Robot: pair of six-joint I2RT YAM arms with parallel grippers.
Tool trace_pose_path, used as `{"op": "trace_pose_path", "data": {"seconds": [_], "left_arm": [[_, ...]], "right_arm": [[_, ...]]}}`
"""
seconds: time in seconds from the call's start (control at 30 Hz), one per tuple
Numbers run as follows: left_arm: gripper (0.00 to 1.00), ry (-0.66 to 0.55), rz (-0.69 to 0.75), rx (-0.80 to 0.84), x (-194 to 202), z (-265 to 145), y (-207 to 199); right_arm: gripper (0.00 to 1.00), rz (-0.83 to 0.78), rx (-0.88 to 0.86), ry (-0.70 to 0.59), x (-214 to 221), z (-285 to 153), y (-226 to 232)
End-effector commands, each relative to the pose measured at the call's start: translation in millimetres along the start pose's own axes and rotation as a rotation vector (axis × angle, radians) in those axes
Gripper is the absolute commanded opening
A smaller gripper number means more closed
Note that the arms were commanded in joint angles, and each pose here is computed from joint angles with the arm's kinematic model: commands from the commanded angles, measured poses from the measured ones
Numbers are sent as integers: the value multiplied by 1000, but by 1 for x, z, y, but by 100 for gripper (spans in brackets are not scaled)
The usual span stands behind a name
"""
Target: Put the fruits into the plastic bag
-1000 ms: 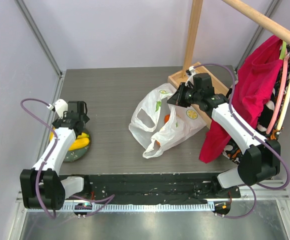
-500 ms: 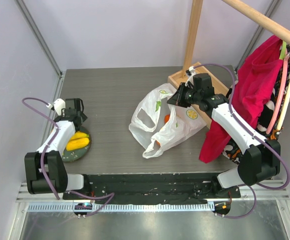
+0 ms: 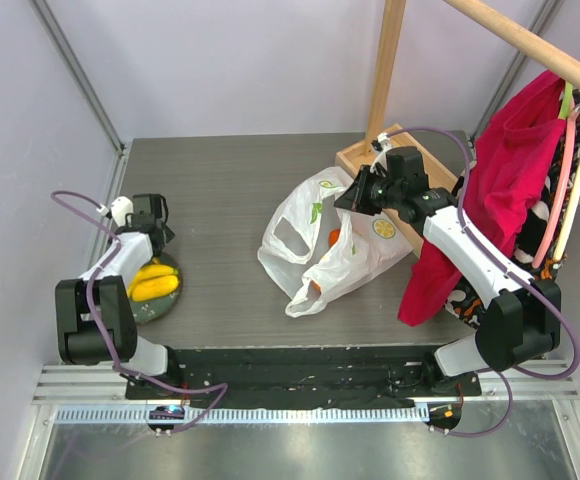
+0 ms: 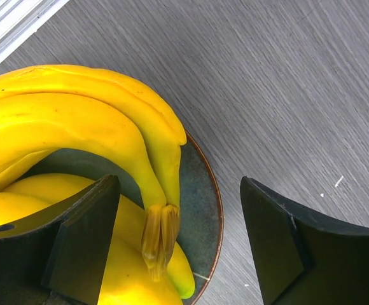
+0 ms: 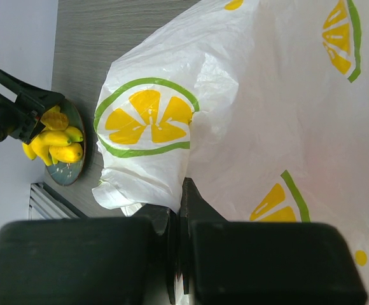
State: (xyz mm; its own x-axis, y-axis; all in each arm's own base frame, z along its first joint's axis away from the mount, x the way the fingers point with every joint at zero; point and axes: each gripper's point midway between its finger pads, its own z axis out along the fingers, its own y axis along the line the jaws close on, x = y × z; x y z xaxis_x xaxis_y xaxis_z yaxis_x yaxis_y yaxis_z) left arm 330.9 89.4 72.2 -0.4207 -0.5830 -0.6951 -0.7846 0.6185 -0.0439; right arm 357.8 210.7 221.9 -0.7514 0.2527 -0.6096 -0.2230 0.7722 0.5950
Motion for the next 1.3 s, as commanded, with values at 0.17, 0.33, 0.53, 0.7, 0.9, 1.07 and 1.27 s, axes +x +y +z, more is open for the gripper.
{"op": "trace_pose_path", "data": {"seconds": [0.17, 0.33, 0.53, 0.7, 0.9, 1.07, 1.27], "left_arm": [[74, -54, -33, -5, -22, 8, -11], [64, -43, -20, -36, -18, 12, -7], [54, -40, -7, -57, -19, 13, -3], [40, -64, 6, -81, -25, 9, 2], [21, -103, 26, -107, -39, 2, 7], [8, -138, 21, -99, -53, -8, 8], [0, -188, 3, -52, -74, -29, 3]], "right_arm": [[1, -38, -24, -57, -14, -8, 8], [1, -38, -23, -56, -13, -8, 8], [1, -35, -21, -58, -14, -9, 7], [1, -36, -23, -59, -14, -9, 9], [1, -39, -27, -65, -16, -11, 10], [1, -38, -29, -64, -16, -11, 11], [1, -39, -30, -65, -16, -11, 11]]}}
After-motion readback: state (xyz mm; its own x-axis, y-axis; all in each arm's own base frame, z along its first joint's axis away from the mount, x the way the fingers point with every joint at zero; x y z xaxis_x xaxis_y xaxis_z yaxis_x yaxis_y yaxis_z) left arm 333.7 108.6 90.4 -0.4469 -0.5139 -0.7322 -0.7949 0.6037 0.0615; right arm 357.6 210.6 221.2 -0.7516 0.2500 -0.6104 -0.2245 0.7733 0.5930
